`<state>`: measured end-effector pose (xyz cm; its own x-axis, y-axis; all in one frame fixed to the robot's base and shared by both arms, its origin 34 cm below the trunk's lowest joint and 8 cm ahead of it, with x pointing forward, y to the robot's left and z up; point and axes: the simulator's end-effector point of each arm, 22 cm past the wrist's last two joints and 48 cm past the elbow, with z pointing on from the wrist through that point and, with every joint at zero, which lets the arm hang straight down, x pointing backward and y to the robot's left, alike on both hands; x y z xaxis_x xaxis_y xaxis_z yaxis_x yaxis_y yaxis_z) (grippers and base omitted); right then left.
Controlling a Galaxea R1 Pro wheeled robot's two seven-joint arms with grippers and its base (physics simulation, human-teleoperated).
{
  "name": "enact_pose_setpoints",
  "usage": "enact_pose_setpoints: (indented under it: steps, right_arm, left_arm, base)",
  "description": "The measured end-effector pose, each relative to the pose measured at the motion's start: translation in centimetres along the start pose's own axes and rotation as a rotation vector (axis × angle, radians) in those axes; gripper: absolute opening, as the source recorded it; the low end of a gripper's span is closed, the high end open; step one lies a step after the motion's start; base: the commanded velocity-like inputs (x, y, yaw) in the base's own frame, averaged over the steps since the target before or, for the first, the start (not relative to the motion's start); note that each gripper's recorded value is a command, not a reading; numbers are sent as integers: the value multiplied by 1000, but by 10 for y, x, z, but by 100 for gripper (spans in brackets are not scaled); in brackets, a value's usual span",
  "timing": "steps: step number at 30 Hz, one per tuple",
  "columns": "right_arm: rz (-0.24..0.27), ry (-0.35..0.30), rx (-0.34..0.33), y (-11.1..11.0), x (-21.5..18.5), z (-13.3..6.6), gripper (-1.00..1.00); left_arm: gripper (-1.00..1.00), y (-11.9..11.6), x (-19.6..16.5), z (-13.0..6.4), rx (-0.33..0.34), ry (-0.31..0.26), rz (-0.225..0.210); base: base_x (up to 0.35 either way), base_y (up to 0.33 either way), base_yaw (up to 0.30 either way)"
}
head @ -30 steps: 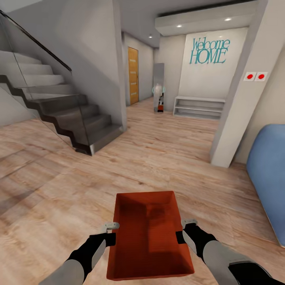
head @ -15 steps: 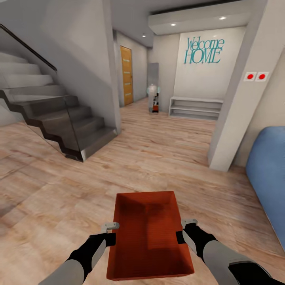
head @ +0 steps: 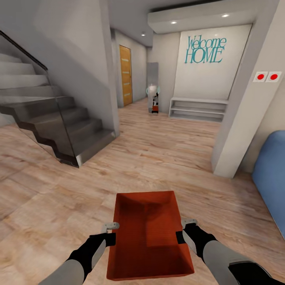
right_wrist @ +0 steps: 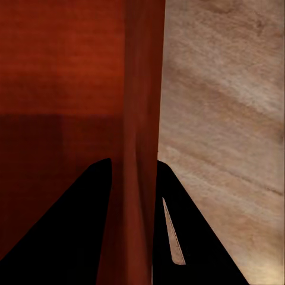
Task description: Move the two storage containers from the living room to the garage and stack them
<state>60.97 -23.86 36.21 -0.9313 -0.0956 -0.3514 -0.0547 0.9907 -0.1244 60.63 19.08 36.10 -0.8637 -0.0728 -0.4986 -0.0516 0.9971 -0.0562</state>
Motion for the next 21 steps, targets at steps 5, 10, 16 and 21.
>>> enact_pose_setpoints:
  steps: [5, 10, 16, 21]
  right_arm:
    - [-1, 0, 0, 0, 0, 0, -100]
    - [0, 0, 0, 0, 0, 0, -100]
    - [1, 0, 0, 0, 0, 0, -100]
    - [0, 0, 0, 0, 0, 0, -100]
  left_arm:
    - [-100, 0, 0, 0, 0, 0, 0]
    - [-100, 0, 0, 0, 0, 0, 0]
    - [-100, 0, 0, 0, 0, 0, 0]
    - [-100, 0, 0, 0, 0, 0, 0]
  base:
    - [348, 0, 0]
    - [348, 0, 0]
    - [348, 0, 0]
    - [348, 0, 0]
